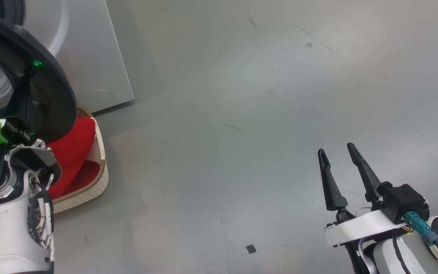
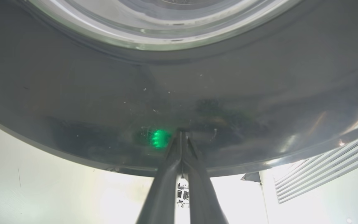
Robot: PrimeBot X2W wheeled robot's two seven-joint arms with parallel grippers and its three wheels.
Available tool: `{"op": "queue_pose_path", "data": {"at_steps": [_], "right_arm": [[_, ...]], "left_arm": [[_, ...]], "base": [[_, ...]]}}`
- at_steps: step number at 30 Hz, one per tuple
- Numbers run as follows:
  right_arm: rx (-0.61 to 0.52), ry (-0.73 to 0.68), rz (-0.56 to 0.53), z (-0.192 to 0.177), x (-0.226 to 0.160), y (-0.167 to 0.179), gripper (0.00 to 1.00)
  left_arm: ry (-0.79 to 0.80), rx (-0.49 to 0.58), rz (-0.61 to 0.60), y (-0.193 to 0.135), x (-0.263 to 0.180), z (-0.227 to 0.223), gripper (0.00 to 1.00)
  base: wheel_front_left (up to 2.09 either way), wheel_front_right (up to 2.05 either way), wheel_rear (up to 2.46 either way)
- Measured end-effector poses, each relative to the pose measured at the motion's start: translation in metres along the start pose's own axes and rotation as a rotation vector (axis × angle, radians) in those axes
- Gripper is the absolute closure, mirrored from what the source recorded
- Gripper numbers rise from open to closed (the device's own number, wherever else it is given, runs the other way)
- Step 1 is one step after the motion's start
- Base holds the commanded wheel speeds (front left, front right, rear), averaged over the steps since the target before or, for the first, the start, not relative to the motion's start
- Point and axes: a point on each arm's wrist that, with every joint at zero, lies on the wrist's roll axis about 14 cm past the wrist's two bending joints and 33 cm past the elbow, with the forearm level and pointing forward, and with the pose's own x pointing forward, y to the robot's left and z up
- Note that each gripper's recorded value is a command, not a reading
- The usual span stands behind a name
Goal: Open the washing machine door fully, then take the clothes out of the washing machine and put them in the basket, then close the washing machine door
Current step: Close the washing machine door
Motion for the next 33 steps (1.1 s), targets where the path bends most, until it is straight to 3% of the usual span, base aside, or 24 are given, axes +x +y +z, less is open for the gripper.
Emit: {"op": "queue_pose_path", "data": {"at_steps": [10,17,23,29,33], "right_arm": [[0.003,-0.032,0.012,0.009,0.006,0.005,0.00],[0.022,-0.054,0.052,0.014,0.012,0.016,0.00],[0.059,-0.086,0.098,0.023,0.017,0.031,0.00],[0.093,-0.121,0.147,0.034,0.021,0.046,0.00],[0.097,-0.139,0.189,0.040,0.022,0.058,0.00]], "left_arm": [[-0.005,0.003,0.007,0.004,-0.006,0.002,1.00],[0.013,0.069,-0.019,-0.002,-0.020,0.000,1.00],[0.011,0.229,0.013,0.006,-0.052,0.008,1.00],[-0.054,0.278,0.024,0.006,-0.084,0.027,1.00],[-0.094,0.405,0.032,0.000,-0.105,0.040,1.00]], "base": [[0.00,0.00,0.00],[0.00,0.00,0.00],[0.00,0.00,0.00],[0.00,0.00,0.00],[0.00,0.00,0.00]]}}
